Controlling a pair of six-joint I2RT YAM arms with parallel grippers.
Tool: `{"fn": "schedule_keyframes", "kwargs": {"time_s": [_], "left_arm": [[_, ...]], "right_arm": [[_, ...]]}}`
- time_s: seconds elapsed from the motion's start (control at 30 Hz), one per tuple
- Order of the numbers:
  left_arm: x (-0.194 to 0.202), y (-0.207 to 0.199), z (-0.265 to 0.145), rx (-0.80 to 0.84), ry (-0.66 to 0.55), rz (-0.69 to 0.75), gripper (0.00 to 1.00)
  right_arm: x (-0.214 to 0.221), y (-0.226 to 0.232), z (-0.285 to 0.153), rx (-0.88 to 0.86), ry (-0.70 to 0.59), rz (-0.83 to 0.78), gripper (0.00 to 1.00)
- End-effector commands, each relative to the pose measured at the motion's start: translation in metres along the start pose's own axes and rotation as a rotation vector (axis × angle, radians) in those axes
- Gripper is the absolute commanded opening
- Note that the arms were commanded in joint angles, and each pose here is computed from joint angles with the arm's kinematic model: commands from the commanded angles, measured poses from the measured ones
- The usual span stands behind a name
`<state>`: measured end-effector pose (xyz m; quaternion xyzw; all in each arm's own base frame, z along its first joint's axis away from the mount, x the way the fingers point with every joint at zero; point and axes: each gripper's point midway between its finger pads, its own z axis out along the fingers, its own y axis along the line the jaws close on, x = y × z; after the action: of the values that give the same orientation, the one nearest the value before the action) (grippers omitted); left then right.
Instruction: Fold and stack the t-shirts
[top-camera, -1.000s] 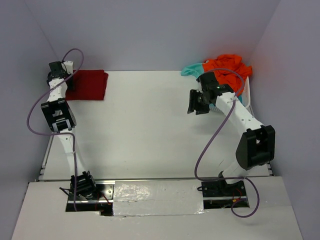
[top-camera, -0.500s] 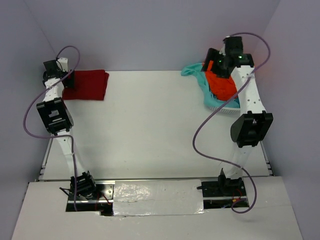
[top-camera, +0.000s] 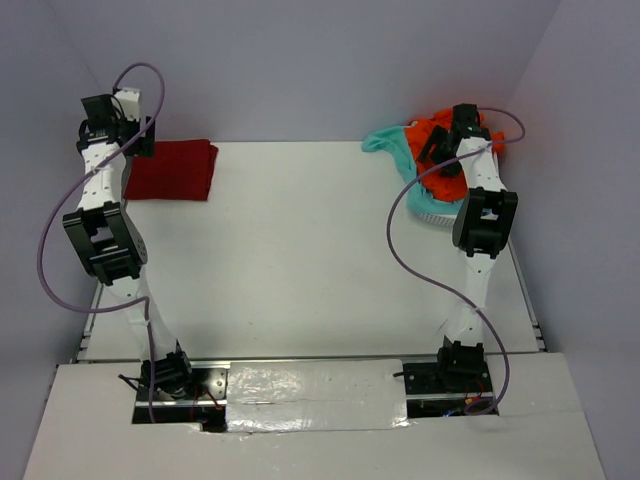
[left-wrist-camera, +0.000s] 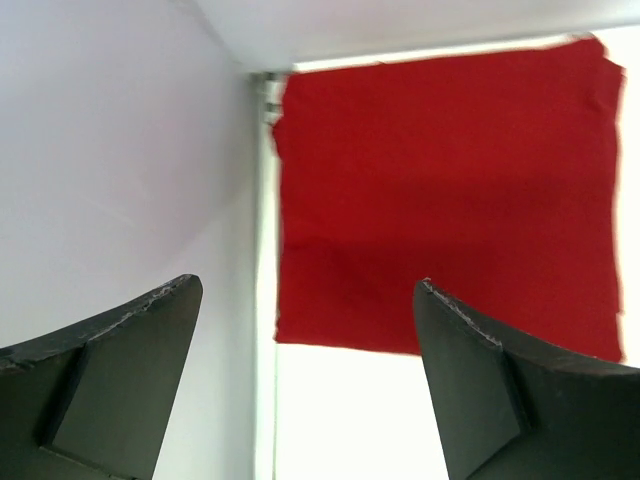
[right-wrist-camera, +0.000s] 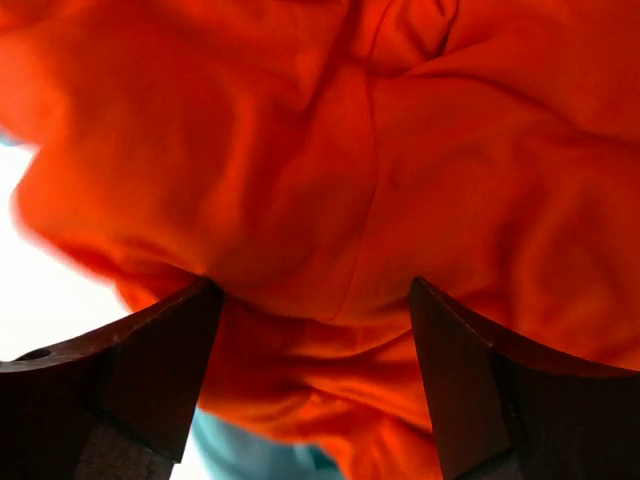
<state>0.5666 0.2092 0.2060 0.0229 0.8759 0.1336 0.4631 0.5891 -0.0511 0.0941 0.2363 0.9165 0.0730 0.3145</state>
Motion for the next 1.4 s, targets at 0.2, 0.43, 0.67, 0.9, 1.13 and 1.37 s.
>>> {"fn": "schedule_keyframes", "kwargs": {"time_s": [0.2,0.43,0.67,0.9,1.13,1.37], "left_arm": [[0.008,-0.029,-0.012,0.070,0.069,-0.005,0.99],[0.000,-0.042,-0.011,0.096,0.057,0.004,0.99],[-0.017,-0.049,-0.019,0.124,0.022,-0.017,0.99],[-0.041,-0.058,-0.040,0.152,-0.025,-0.021,0.99],[-0.068,-0.058,-0.081,0.167,-0.091,-0.022,0.99],[-0.065,-0.072,-0.100,0.217,-0.093,-0.019,0.99]], "right_arm": [[-0.044,0.024,-0.012,-0.115,-0.164,0.110,0.35],[-0.065,0.015,-0.055,-0.052,-0.262,0.020,0.00],[-0.098,0.009,-0.145,0.025,-0.412,-0.051,0.00],[-0.120,0.017,-0.270,0.007,-0.624,-0.106,0.00],[-0.118,0.034,-0.377,-0.096,-0.794,-0.150,0.00],[-0.123,0.008,-0.384,0.031,-0.849,-0.173,0.00]]}}
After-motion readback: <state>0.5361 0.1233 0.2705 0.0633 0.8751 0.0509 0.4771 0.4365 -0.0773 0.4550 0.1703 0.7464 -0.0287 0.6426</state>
